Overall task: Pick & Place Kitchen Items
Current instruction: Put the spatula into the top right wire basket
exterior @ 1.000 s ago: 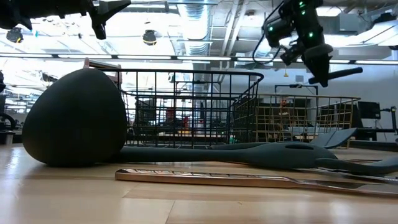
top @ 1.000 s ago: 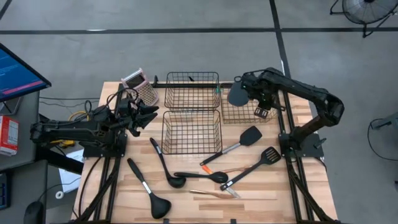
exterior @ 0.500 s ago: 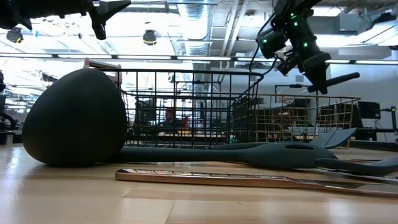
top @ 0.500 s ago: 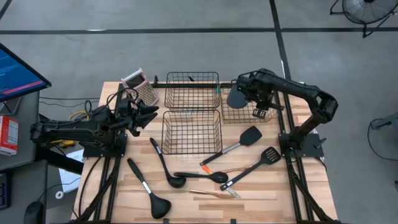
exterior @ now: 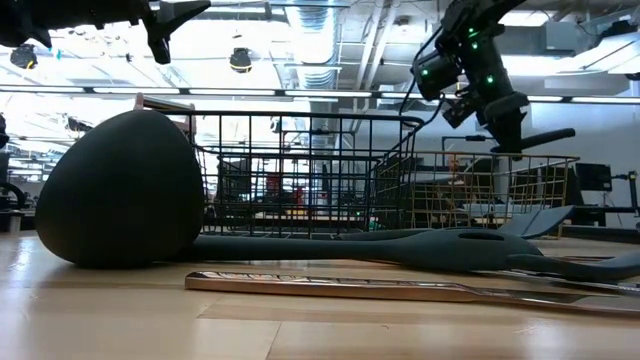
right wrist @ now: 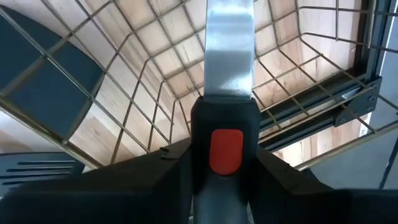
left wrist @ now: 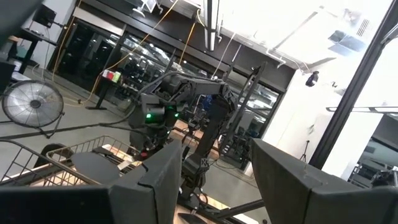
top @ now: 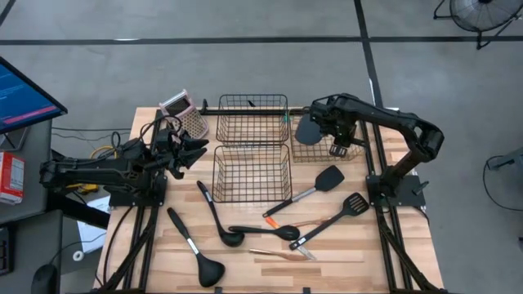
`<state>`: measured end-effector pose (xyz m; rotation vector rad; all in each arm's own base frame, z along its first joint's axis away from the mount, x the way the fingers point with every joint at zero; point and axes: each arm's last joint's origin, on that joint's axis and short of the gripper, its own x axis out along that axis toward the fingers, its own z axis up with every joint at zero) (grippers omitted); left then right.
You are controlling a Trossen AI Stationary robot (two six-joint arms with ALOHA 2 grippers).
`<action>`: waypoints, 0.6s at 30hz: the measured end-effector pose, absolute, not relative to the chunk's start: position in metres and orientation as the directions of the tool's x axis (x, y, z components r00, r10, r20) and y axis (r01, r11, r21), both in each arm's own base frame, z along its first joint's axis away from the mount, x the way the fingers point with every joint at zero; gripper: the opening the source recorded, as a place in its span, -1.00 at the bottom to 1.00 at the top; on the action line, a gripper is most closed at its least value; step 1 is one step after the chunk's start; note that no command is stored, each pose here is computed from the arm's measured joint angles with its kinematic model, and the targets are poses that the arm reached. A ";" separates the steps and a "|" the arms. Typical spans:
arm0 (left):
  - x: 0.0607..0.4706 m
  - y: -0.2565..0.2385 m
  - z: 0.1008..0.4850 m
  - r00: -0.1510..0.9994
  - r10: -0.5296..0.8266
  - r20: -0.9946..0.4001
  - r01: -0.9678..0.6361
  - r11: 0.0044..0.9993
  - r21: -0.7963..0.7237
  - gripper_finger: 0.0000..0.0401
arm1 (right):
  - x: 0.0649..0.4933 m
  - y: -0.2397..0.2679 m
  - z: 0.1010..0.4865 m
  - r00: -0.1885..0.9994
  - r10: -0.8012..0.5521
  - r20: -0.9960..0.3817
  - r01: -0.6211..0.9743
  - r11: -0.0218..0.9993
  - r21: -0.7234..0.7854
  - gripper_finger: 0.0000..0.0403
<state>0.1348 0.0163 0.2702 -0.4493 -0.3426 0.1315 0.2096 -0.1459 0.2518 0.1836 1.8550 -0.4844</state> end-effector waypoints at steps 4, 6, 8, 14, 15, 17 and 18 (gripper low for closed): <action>0.135 0.016 0.270 0.935 0.198 0.295 -0.049 0.894 -0.446 -0.13 | 0.209 -0.146 0.248 -0.331 -0.114 -0.937 0.362 0.901 -0.238 -0.49; 0.135 0.016 0.270 0.935 0.199 0.295 -0.049 0.893 -0.446 -0.13 | 0.208 -0.146 0.243 -0.336 -0.108 -0.936 0.358 0.904 -0.233 -0.49; 0.135 0.016 0.270 0.935 0.199 0.295 -0.049 0.893 -0.446 -0.13 | 0.207 -0.144 0.236 -0.336 -0.089 -0.938 0.357 0.909 -0.214 -0.49; 0.135 0.016 0.270 0.934 0.199 0.295 -0.049 0.893 -0.446 -0.13 | 0.207 -0.144 0.229 -0.326 -0.097 -0.940 0.360 0.907 -0.218 -0.43; 0.135 0.016 0.270 0.934 0.199 0.295 -0.049 0.893 -0.446 -0.13 | 0.207 -0.145 0.229 -0.323 -0.098 -0.941 0.360 0.907 -0.219 -0.40; 0.135 0.016 0.270 0.934 0.198 0.296 -0.048 0.894 -0.446 -0.13 | 0.209 -0.145 0.228 -0.311 -0.107 -0.945 0.363 0.905 -0.222 -0.35; 0.135 0.016 0.270 0.934 0.199 0.296 -0.049 0.893 -0.447 -0.13 | 0.210 -0.146 0.228 -0.299 -0.114 -0.947 0.366 0.903 -0.224 -0.33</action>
